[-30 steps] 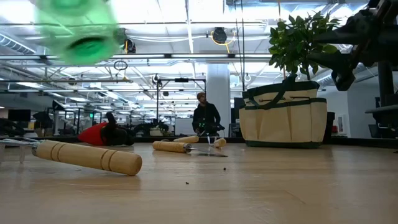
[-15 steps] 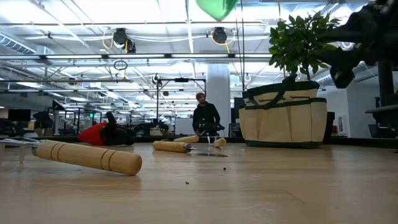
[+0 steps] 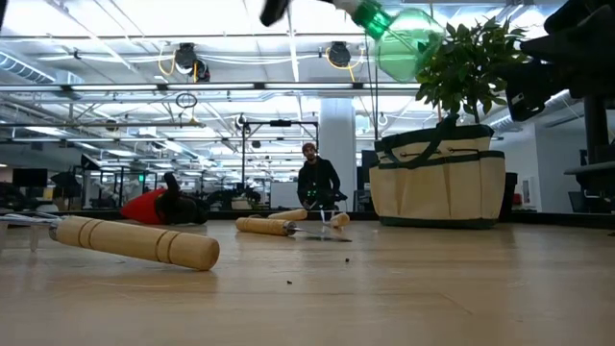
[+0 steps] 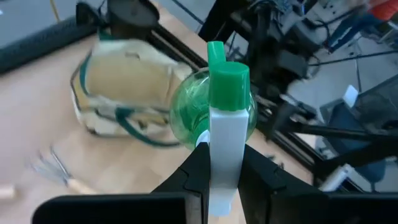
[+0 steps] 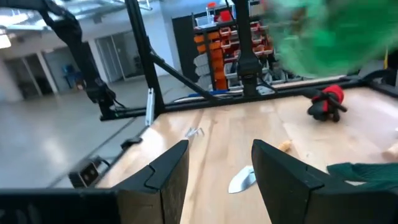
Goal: Pick & Place Garden tools in Gardening bag
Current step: Put the green spray bottle into the gardening bag
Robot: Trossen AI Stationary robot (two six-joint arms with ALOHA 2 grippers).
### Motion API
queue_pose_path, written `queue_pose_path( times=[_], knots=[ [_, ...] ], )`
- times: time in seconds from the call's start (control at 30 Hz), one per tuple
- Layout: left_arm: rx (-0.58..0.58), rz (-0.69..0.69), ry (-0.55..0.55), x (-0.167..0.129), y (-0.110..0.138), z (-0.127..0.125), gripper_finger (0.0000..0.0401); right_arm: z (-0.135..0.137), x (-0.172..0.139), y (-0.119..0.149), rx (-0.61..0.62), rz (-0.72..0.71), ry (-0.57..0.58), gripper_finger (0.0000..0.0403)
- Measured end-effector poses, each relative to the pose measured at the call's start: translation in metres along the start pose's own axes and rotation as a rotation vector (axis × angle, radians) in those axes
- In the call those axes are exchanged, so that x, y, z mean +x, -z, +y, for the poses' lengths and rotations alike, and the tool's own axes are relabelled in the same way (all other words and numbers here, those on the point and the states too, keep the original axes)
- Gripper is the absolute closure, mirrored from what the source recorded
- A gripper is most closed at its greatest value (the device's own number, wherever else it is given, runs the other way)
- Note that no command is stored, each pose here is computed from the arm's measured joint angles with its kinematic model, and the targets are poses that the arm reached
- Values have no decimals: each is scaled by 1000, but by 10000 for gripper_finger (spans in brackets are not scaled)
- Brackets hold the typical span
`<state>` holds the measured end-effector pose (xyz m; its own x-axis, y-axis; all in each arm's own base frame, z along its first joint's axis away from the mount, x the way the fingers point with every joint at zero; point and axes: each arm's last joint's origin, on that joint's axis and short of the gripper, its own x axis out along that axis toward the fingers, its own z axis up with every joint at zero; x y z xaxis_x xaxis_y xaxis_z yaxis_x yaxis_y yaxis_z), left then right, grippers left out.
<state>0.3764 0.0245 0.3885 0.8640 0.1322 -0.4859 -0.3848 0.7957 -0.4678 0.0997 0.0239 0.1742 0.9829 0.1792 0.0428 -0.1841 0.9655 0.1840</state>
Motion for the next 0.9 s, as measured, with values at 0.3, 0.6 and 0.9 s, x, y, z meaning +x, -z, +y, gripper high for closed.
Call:
queue_pose_path(
  times=[0.3, 0.6, 0.9],
  knots=[
    [144, -64, -17, 43, -58, 28, 346, -1, 0, 3, -44, 30, 9, 236],
    [224, 32, -100, 72, -67, 44, 346, -2, 0, 8, -46, 87, 19, 236],
    [254, 60, -151, 77, -64, 49, 346, -2, 1, 9, -45, 97, 20, 236]
  ],
)
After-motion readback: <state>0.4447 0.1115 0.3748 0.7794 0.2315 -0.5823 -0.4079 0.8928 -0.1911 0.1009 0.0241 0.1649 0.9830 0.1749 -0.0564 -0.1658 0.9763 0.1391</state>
